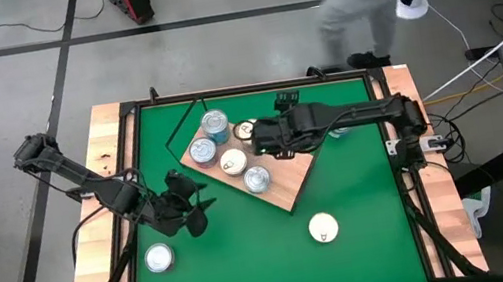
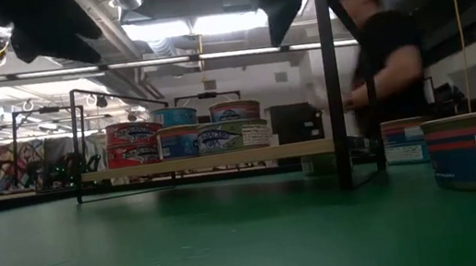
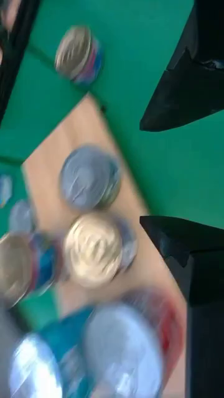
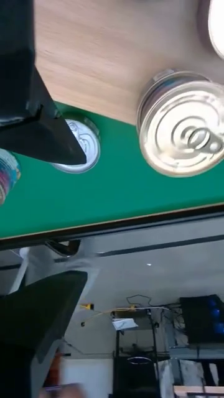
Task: Stack canned seafood by type on shelf
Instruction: Stack the green can on top of the green can on the shelf
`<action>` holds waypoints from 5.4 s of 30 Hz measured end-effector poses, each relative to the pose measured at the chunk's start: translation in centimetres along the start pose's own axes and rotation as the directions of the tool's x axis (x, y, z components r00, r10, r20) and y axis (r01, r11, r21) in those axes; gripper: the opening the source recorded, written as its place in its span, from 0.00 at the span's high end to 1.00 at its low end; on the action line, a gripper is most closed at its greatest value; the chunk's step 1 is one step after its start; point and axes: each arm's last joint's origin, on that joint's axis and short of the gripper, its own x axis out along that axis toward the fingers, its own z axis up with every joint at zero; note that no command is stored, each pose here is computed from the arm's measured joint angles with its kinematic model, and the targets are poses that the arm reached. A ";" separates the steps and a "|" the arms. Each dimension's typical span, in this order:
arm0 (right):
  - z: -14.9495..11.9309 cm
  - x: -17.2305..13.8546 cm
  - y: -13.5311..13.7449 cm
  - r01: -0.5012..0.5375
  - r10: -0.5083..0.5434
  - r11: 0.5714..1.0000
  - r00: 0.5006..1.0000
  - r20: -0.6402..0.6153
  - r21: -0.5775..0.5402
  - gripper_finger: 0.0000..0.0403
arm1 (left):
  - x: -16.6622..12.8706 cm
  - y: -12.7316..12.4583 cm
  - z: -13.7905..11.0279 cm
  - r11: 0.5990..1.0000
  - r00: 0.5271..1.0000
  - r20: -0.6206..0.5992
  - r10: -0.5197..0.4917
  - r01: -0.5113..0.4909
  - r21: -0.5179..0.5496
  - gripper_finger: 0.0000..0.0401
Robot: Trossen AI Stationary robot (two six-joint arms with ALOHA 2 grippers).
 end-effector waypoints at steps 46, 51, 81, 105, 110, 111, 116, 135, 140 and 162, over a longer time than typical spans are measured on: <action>-13.6 5.1 -8.1 -0.540 0.509 0.832 0.833 0.215 0.123 0.27 | 0.7 -0.7 1.1 0.962 0.984 -0.106 -0.145 0.116 -0.246 0.43; -14.0 8.3 -9.6 -0.587 0.557 0.803 0.801 0.222 0.101 0.27 | 1.4 0.1 1.7 0.969 0.990 -0.095 -0.107 0.083 -0.231 0.43; -14.1 22.9 -8.2 -0.665 0.676 0.715 0.736 0.029 0.217 0.27 | 2.9 1.9 3.0 0.987 0.997 -0.074 -0.017 0.005 -0.160 0.43; -14.1 23.0 -8.3 -0.628 0.642 0.746 0.767 0.014 0.221 0.27 | 2.9 1.9 3.0 0.986 0.997 -0.075 -0.016 0.004 -0.165 0.43; -14.0 22.8 -8.3 -0.653 0.667 0.723 0.745 0.020 0.225 0.27 | 2.9 1.9 3.0 0.986 0.997 -0.075 -0.016 0.004 -0.165 0.43; -14.0 22.7 -8.3 -0.663 0.675 0.714 0.737 0.028 0.225 0.27 | 2.9 1.9 3.0 0.986 0.997 -0.075 -0.016 0.004 -0.165 0.43; -13.6 22.5 -8.6 -0.695 0.700 0.685 0.711 0.067 0.221 0.27 | 2.9 1.9 3.0 0.986 0.997 -0.075 -0.016 0.004 -0.166 0.43; -14.6 23.6 -7.3 -0.650 0.659 0.720 0.750 0.056 0.246 0.27 | 2.9 1.9 3.0 0.986 0.997 -0.075 -0.017 0.004 -0.167 0.43; -14.6 23.7 -7.6 -0.579 0.593 0.777 0.805 0.018 0.246 0.27 | 2.9 1.9 3.0 0.986 0.997 -0.075 -0.017 0.004 -0.168 0.43; -13.6 23.7 -8.5 -0.569 0.574 0.781 0.817 0.064 0.259 0.27 | 2.9 1.9 3.0 0.982 0.997 -0.076 -0.018 0.003 -0.190 0.43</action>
